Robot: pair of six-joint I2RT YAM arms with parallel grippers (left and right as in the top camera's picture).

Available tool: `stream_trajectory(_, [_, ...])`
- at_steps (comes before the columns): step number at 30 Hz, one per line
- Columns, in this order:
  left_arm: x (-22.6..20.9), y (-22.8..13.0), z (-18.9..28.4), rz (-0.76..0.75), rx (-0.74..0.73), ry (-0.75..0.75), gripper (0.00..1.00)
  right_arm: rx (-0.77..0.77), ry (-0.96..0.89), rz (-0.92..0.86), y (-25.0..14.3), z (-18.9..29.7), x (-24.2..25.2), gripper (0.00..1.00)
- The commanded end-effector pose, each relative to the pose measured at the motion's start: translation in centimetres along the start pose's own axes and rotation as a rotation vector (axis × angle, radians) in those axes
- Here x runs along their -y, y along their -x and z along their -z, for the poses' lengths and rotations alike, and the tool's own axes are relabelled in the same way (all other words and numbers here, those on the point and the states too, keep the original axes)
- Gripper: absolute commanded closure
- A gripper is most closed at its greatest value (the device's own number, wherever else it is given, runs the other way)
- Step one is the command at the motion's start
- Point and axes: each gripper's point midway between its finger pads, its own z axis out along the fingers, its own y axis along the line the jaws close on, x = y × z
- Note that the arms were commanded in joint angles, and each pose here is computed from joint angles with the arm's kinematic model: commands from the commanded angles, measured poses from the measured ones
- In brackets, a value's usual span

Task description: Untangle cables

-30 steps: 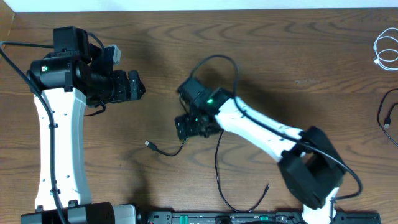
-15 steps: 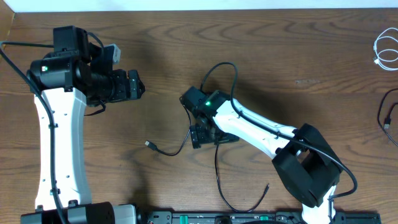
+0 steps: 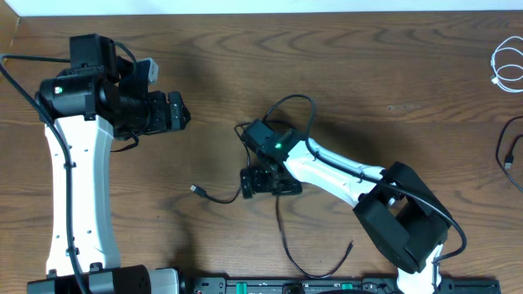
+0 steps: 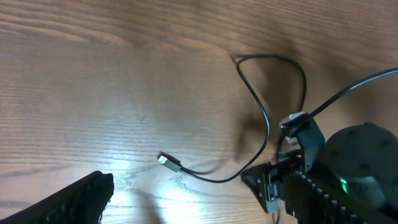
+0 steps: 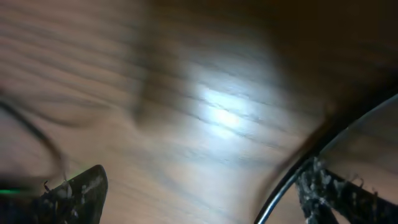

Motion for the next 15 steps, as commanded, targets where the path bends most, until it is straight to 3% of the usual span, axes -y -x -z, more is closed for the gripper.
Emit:
stream_trajectory(1, [0.1,0.0,0.3,0.010,0.006,-0.005,0.07,-0.021,0.118,0.008,-0.3,-2.0,-1.1,0.05])
stream_trajectory(10, [0.1,-0.1,0.2,0.013,0.005,-0.005,0.08,0.099,0.204,0.061,2.1,-2.1,-3.0,0.04])
stream_trajectory(15, [0.1,-0.1,0.2,0.013,0.005,-0.005,0.07,0.243,0.211,0.061,4.6,-1.7,-4.4,0.04])
